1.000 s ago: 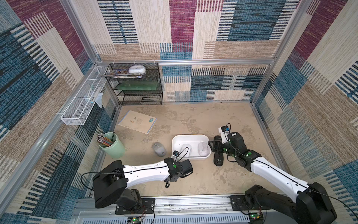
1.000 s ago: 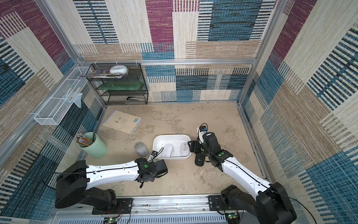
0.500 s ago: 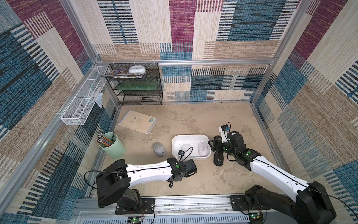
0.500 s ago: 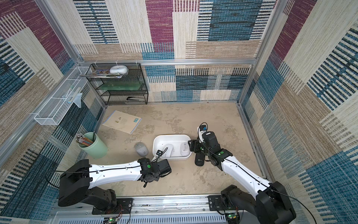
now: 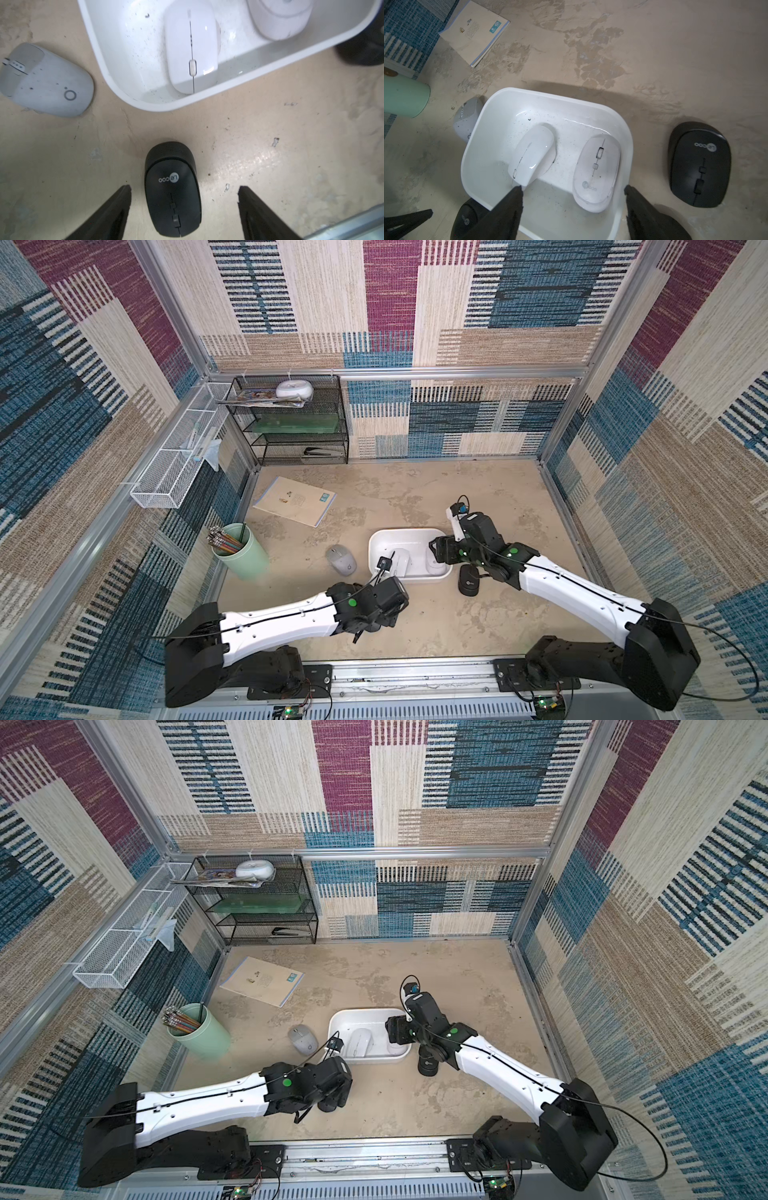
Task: Take out the mouse from the storage box
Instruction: Place the mouse at the center of the board, then pick up the mouse from the storage box.
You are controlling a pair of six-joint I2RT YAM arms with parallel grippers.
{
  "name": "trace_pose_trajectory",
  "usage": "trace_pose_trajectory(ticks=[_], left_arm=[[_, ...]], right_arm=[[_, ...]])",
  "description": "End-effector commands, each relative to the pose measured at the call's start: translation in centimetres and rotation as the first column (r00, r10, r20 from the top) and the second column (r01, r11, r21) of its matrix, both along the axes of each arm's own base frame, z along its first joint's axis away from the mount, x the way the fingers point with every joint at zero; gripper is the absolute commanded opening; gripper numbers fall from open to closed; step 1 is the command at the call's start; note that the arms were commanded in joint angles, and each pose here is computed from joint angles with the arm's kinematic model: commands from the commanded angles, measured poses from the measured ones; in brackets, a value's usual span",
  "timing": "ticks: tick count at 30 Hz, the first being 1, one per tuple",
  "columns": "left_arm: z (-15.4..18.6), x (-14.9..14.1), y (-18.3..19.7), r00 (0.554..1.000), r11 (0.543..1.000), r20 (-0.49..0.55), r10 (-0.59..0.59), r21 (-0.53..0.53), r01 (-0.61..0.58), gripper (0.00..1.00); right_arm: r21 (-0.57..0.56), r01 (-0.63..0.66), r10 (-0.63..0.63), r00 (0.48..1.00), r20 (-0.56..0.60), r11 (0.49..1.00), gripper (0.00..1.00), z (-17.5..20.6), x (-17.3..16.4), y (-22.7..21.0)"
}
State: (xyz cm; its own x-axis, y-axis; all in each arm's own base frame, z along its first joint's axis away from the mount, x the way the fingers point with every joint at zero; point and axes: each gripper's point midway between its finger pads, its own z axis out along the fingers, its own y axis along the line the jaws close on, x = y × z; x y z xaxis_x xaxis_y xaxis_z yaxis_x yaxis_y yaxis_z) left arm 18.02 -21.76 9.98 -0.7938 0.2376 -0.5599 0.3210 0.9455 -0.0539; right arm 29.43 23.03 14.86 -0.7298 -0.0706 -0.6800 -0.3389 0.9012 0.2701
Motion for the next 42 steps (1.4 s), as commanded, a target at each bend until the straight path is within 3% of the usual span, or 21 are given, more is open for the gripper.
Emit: trace_pose_trajectory(ticks=[1, 6, 11, 19, 22, 34, 42], left_arm=[[2.7, 1.6, 1.2, 0.992, 0.992, 0.111, 0.068, -0.110, -0.055, 0.88], [5.1, 3.1, 5.2, 0.956, 0.964, 0.200, 0.213, -0.200, -0.173, 0.93], [4.9, 3.5, 7.8, 0.928, 0.942, 0.220, 0.300, -0.222, -0.252, 0.94], [5.3, 3.6, 9.7, 0.897, 0.923, 0.264, 0.354, -0.251, -0.290, 0.97], [5.5, 3.7, 9.7, 0.896, 0.927, 0.276, 0.348, -0.243, -0.285, 0.98], [5.1, 3.9, 9.5, 0.897, 0.925, 0.271, 0.349, -0.253, -0.283, 0.99], [4.7, 3.9, 9.3, 0.898, 0.922, 0.262, 0.353, -0.259, -0.287, 0.99]], right_arm=[[-0.047, 0.005, -0.010, 0.996, -0.087, 0.999, 0.80, -1.5, -0.9, 1.0], [-0.179, 0.038, -0.073, 0.979, -0.193, 0.983, 0.81, -3.6, -0.9, 2.0], [-0.259, 0.057, -0.124, 0.960, -0.250, 0.964, 0.80, -5.7, -2.0, 2.5], [-0.393, 0.122, -0.218, 0.953, -0.210, 0.911, 0.78, -6.8, -1.4, 1.8], [-0.429, 0.127, -0.232, 0.951, -0.203, 0.894, 0.73, -7.5, -0.9, 1.7], [-0.495, 0.153, -0.279, 0.941, -0.192, 0.855, 0.69, -9.9, -0.3, 1.2], [-0.425, 0.091, -0.206, 0.950, -0.234, 0.901, 0.62, -10.1, -0.1, 3.6]])
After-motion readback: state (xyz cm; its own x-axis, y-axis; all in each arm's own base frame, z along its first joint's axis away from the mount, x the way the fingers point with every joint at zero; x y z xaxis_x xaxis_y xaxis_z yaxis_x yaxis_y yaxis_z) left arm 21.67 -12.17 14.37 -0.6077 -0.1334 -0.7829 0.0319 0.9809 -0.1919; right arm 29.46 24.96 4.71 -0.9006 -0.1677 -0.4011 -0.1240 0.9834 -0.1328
